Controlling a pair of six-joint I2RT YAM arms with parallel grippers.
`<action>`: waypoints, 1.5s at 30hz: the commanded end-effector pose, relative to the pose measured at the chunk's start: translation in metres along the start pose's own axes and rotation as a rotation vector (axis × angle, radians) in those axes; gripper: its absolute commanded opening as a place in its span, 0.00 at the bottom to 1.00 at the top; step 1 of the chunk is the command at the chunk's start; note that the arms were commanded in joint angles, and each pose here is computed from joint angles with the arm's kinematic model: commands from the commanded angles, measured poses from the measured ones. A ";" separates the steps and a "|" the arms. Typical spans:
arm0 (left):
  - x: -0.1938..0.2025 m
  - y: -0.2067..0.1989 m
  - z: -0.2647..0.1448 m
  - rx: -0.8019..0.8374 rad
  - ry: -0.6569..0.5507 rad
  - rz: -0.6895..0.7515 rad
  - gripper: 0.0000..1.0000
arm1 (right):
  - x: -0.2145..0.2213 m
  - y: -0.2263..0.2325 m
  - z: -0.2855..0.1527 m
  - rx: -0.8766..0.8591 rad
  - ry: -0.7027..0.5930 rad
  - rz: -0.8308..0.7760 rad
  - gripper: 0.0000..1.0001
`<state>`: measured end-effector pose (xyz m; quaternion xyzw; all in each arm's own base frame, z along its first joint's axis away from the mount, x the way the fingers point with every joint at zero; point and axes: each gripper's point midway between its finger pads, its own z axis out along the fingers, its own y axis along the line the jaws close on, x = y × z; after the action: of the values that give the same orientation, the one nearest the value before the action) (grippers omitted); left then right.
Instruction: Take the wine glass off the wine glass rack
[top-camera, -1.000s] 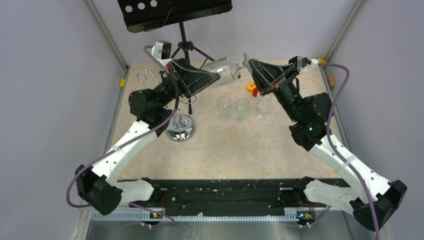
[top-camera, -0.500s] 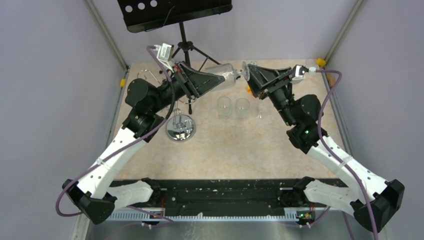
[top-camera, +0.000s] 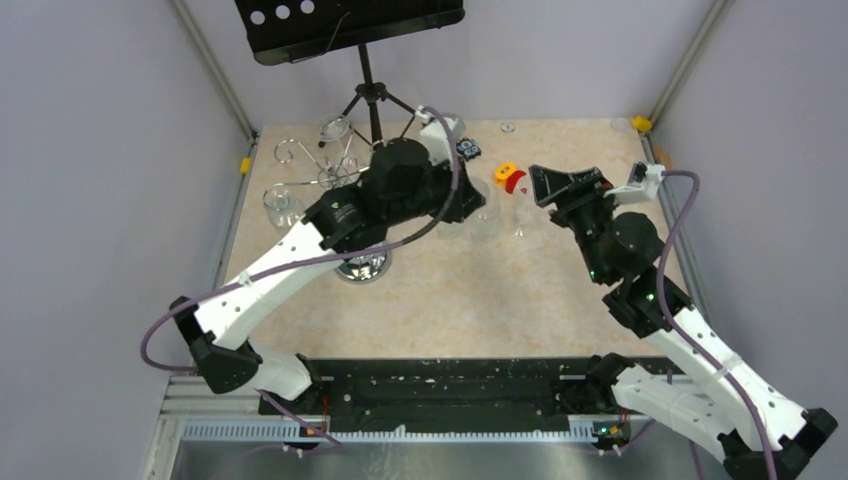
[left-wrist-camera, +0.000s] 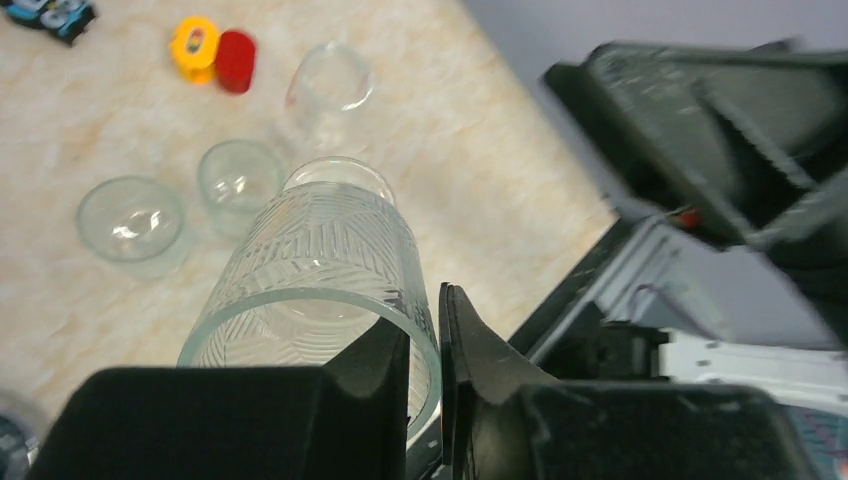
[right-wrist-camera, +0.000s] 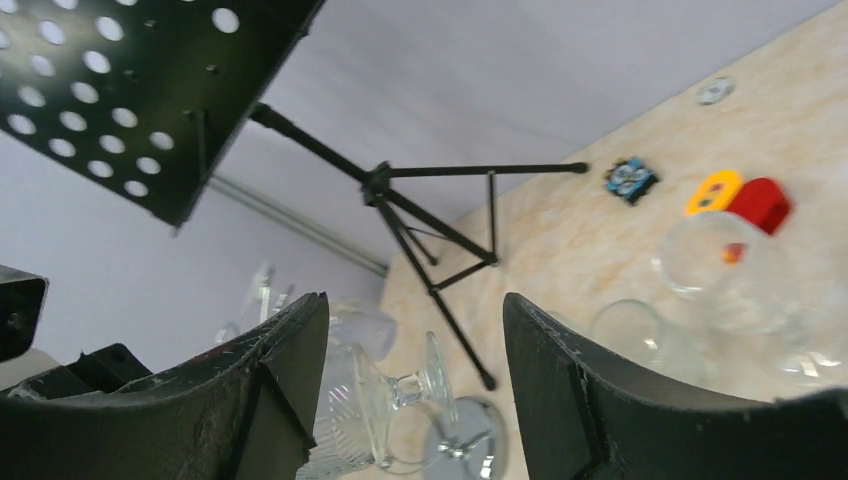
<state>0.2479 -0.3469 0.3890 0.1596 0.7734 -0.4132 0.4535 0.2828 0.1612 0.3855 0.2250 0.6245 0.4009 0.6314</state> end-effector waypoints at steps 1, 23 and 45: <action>-0.006 0.013 0.000 -0.169 0.018 0.192 0.00 | -0.013 -0.049 -0.019 0.185 -0.028 -0.234 0.65; 0.156 0.107 0.074 -0.530 0.568 0.351 0.00 | -0.018 -0.074 -0.043 0.247 -0.045 -0.246 0.62; 0.221 0.164 0.077 -0.512 0.738 0.212 0.00 | -0.001 -0.079 -0.037 0.246 0.002 -0.226 0.61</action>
<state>0.2678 -0.3239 0.0996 0.2600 0.9453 -0.0449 0.1919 0.2647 0.1049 0.3164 0.2258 0.6959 0.2371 0.6392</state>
